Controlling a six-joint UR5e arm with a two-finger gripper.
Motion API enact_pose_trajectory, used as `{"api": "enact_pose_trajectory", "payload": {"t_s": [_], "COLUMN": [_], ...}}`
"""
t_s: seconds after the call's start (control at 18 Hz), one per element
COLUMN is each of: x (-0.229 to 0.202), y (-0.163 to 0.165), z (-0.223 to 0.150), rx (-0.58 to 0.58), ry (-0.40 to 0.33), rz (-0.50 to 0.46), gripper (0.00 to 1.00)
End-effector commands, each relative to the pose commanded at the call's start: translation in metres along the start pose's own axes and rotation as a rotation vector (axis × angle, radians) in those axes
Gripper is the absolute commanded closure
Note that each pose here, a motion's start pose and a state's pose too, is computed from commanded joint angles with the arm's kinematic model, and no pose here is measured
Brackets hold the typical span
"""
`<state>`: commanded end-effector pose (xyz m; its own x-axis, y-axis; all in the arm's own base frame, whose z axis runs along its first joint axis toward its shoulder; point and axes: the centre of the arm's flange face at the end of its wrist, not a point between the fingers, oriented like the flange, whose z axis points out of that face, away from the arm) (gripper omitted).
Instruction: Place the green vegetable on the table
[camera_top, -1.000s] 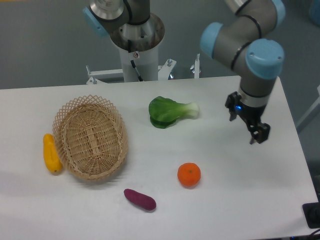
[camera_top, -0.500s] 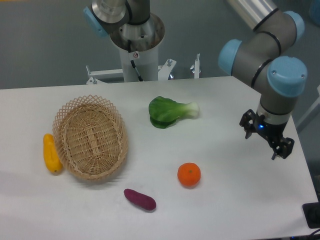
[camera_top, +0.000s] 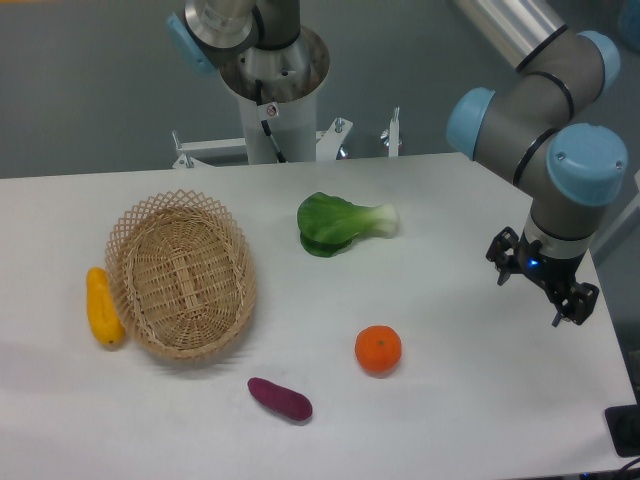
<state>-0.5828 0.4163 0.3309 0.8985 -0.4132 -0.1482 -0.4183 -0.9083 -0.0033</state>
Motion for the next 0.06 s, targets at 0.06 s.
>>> {"api": "enact_pose_trajectory", "payload": {"t_s": [0.06], "x": [0.0], "y": [0.0], "z": [0.0], "rx": [0.0], "ry": [0.0], "rz": [0.0], "gripper": [0.0]}}
